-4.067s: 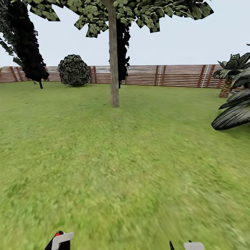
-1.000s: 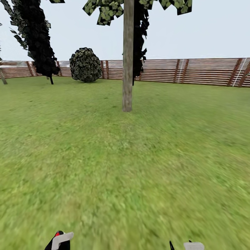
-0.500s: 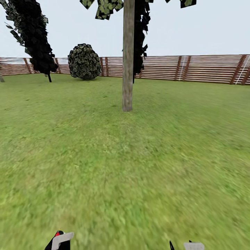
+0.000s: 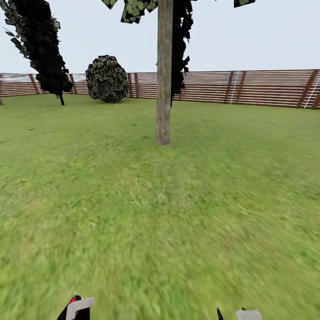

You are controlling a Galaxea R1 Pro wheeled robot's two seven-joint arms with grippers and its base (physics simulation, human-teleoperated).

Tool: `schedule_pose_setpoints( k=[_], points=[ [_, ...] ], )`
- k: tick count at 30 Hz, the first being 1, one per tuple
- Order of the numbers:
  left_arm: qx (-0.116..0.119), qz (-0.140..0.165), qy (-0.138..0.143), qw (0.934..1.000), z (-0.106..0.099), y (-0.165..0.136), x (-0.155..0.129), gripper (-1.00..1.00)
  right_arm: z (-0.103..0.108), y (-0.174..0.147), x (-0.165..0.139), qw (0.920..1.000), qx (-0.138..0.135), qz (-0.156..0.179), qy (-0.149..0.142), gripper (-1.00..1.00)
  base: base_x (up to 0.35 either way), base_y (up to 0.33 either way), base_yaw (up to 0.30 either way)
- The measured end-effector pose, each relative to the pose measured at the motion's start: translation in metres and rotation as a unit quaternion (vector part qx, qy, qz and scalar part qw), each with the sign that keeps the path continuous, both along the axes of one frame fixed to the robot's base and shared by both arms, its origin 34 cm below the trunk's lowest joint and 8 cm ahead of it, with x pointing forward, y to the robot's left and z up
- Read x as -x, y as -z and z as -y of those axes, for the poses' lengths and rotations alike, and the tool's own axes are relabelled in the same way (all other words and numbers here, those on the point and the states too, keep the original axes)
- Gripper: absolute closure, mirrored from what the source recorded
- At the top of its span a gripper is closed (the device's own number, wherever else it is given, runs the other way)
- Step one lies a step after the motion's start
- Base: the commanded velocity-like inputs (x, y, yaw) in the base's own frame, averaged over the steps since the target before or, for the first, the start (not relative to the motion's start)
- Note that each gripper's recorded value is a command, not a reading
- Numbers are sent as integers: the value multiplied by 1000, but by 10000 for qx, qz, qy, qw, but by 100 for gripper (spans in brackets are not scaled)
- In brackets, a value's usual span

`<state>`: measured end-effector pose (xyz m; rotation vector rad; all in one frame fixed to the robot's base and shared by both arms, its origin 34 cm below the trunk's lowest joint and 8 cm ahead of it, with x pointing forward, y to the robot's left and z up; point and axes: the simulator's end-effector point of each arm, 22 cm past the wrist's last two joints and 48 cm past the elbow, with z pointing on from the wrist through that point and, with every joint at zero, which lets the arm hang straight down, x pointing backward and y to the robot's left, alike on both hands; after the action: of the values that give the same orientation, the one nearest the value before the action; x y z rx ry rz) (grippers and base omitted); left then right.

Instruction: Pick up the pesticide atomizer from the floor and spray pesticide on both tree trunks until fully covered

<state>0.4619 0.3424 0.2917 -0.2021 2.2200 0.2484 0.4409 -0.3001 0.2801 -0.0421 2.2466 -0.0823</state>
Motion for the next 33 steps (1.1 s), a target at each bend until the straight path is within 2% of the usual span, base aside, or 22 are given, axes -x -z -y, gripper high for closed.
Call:
schedule_pose_setpoints(
  k=[33],
  points=[
    [0, 0, 0, 10000, 0, 0, 0, 100, 1, 0, 1, 10000, 2, -8, 18, -100, 334, 0, 0]
  ],
)
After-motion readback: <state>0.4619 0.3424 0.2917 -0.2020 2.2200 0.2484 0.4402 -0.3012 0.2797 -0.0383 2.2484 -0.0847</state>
